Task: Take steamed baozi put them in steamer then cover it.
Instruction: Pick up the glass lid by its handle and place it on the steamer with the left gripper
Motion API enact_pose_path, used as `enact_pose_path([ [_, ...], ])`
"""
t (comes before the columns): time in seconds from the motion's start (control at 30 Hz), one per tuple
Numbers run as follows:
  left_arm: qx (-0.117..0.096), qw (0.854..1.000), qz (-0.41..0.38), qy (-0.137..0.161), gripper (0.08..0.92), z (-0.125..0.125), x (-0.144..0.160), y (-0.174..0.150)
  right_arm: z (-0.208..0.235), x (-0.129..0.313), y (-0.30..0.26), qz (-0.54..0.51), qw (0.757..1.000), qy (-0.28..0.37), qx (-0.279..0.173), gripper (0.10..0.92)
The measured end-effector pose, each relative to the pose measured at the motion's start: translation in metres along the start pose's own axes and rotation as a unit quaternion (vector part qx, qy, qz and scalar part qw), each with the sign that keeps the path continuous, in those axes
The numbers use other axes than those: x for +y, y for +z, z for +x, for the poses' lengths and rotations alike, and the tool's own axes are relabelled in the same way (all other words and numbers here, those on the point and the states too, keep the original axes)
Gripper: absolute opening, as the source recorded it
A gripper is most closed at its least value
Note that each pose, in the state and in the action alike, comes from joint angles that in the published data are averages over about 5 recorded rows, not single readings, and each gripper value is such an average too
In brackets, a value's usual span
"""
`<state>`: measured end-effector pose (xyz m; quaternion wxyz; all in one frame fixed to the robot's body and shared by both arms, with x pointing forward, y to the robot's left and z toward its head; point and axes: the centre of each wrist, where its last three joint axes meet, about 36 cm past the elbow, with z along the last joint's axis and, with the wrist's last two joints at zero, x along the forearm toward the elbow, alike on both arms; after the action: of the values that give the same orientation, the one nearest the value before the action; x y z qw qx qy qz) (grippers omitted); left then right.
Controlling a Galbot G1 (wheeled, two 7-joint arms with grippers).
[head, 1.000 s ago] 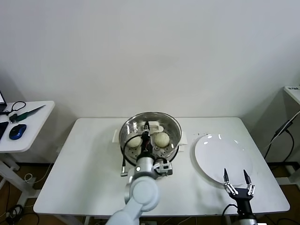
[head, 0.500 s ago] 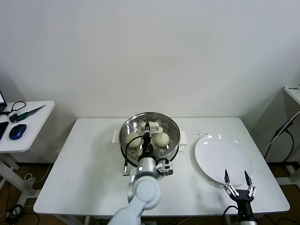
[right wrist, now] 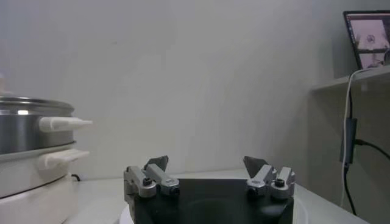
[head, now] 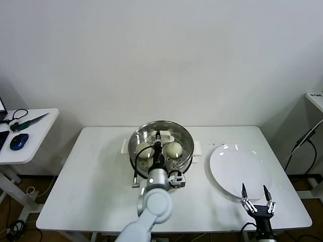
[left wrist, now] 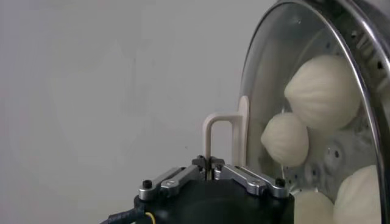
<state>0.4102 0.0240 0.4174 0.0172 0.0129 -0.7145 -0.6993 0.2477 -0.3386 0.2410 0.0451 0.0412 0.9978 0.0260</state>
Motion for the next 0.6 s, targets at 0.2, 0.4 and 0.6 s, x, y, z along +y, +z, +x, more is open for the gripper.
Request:
enact_pose_path([
  [0.2,-0.001,1.000,-0.003,0.003,0.126,0.0000,-0.0033,0.0028,0.0002,0.0014,-0.0001,0.000,1.000,-0.005,0.000,0.823],
  [0.4,-0.003,1.000,-0.002,0.004,0.126,0.0006,-0.0060,0.0044,-0.0014,0.0039,-0.0009,-0.001,1.000,-0.008,-0.003,0.823],
  [0.6,-0.010,1.000,0.006,0.009,0.193,0.0029,-0.0044,0.0082,-0.0015,0.0063,-0.0018,-0.003,1.000,-0.012,-0.002,0.823],
])
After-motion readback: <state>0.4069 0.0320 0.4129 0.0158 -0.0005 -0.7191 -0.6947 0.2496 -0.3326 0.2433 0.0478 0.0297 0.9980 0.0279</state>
